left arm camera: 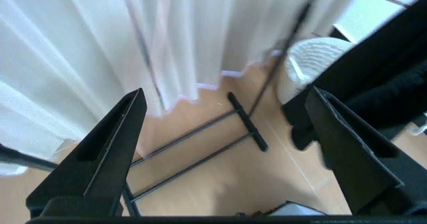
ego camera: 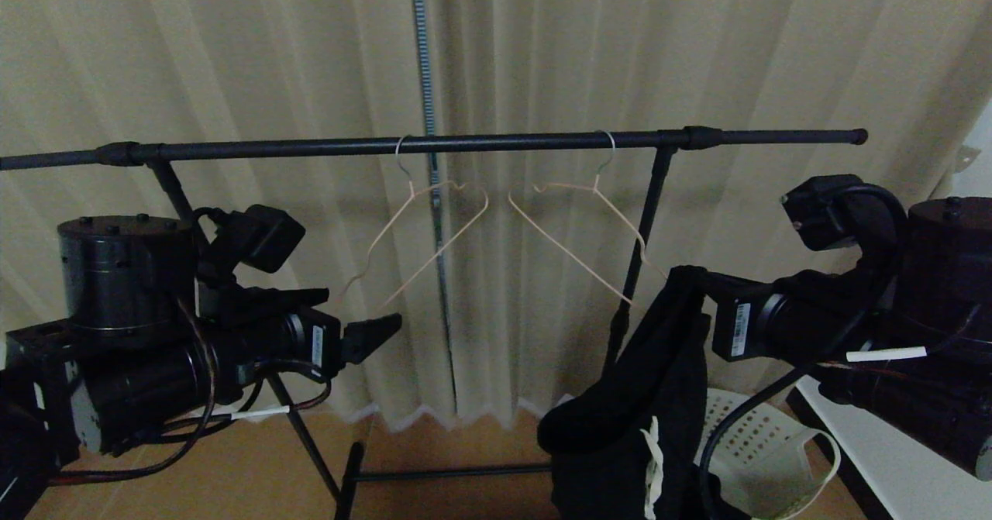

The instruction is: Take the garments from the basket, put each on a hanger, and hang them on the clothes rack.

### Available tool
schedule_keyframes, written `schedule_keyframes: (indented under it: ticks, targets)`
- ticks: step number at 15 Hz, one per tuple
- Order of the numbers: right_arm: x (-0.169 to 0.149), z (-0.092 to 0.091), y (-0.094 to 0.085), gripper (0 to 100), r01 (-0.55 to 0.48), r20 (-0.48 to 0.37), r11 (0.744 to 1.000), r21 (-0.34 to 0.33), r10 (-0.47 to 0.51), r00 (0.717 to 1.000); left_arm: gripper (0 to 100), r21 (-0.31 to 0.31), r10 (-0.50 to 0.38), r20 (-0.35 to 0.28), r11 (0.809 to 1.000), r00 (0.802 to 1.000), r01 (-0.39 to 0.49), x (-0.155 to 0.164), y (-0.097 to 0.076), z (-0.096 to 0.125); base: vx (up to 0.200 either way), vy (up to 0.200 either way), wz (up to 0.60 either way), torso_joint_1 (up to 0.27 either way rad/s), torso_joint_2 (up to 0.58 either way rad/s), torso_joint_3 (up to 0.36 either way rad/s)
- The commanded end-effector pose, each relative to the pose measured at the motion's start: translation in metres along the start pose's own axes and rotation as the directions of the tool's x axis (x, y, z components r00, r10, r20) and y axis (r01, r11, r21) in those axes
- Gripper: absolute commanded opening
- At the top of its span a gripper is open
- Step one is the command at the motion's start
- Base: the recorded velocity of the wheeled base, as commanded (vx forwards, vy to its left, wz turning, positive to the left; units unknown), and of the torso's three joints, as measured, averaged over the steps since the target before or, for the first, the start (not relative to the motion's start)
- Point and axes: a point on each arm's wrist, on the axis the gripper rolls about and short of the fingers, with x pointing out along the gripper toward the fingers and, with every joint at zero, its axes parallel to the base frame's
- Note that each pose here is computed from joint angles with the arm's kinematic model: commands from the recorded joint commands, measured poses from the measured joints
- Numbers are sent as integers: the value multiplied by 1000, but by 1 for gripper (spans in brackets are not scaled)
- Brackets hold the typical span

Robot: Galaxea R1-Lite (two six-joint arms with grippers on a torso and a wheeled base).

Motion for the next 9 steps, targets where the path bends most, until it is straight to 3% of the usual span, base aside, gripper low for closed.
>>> schedule_keyframes:
  ticks: [1,4,9]
  targets:
    - [-1,-1,0,0,-2,-1,1000,-1,2,1000,100,-3,18,-5,1000,1000,-18,12,6,1,0,0,0,0,0,0]
    - [-3,1,-1,0,-3,6,1000,1,3,1000,100,25,74,25,997,997,-74,33,26,18,0,0,0,0,0,0]
    - [-3,1,-1,0,-5,5,1000,1,5,1000,100,19,96,13,995,995,-96,70,40,23,0,0,0,0,0,0]
